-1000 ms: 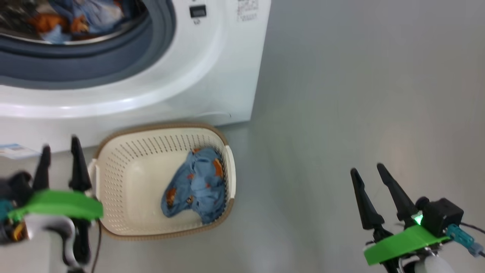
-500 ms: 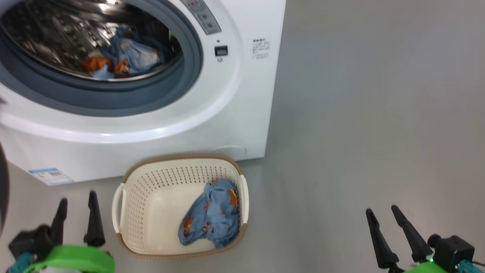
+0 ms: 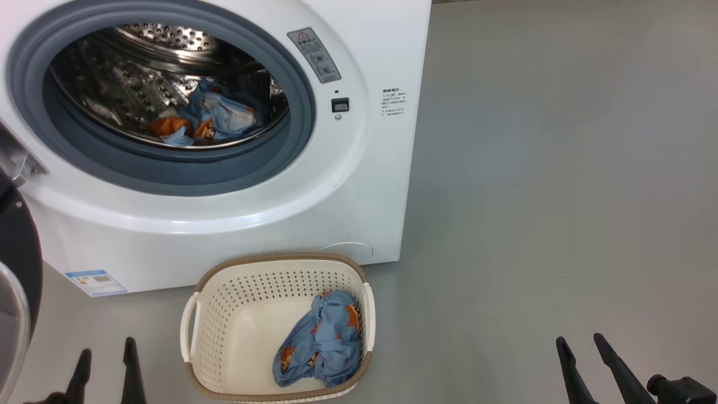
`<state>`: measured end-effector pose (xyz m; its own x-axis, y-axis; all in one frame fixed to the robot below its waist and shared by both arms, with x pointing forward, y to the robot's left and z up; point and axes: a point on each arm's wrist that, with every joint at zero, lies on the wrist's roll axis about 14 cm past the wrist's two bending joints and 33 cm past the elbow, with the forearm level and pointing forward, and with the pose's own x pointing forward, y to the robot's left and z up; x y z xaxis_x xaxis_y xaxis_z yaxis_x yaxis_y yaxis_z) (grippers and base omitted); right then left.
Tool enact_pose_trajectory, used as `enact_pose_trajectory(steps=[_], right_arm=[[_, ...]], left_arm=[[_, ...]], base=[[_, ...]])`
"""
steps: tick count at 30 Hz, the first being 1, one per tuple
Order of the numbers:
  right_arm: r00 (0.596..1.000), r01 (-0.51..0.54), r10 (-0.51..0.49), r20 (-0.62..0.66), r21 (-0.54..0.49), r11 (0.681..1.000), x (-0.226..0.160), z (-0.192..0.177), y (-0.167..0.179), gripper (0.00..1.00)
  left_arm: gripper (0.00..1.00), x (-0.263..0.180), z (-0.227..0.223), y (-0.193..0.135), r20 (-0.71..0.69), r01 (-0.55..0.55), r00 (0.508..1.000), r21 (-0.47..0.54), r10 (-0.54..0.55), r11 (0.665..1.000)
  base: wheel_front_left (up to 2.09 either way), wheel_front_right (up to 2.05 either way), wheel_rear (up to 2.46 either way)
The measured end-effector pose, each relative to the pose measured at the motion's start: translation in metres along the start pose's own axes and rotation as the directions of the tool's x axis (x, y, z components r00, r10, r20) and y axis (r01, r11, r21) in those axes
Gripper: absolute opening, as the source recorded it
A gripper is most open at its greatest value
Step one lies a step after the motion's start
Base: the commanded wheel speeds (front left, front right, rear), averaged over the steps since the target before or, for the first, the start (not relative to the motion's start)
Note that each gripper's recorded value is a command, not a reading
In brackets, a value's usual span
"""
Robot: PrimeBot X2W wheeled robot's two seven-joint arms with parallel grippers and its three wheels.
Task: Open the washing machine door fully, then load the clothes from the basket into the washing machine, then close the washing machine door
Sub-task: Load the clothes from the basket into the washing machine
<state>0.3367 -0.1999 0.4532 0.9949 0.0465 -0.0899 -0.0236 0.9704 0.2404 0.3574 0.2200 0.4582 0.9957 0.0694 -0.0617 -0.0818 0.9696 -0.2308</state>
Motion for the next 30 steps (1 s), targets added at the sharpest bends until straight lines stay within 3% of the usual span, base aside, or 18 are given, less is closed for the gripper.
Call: enact_pose_trajectory(steps=[16, 30], right_arm=[[1.000, 0.013, -0.013, -0.003, -0.005, 1.000, -0.005, 0.000, -0.006, 1.00], [1.000, 0.000, 0.000, -0.006, 0.024, 1.000, 0.012, -0.004, 0.005, 1.00]], left_arm=[[1.00, -0.004, -0.007, -0.001, -0.022, 0.006, 1.000, 0.009, -0.006, 1.000], [1.00, 0.005, -0.085, -0.057, -0.267, 0.145, 0.951, -0.067, -0.158, 0.987]], base=[[0.00, 0.00, 0.00], [0.00, 0.00, 0.00]])
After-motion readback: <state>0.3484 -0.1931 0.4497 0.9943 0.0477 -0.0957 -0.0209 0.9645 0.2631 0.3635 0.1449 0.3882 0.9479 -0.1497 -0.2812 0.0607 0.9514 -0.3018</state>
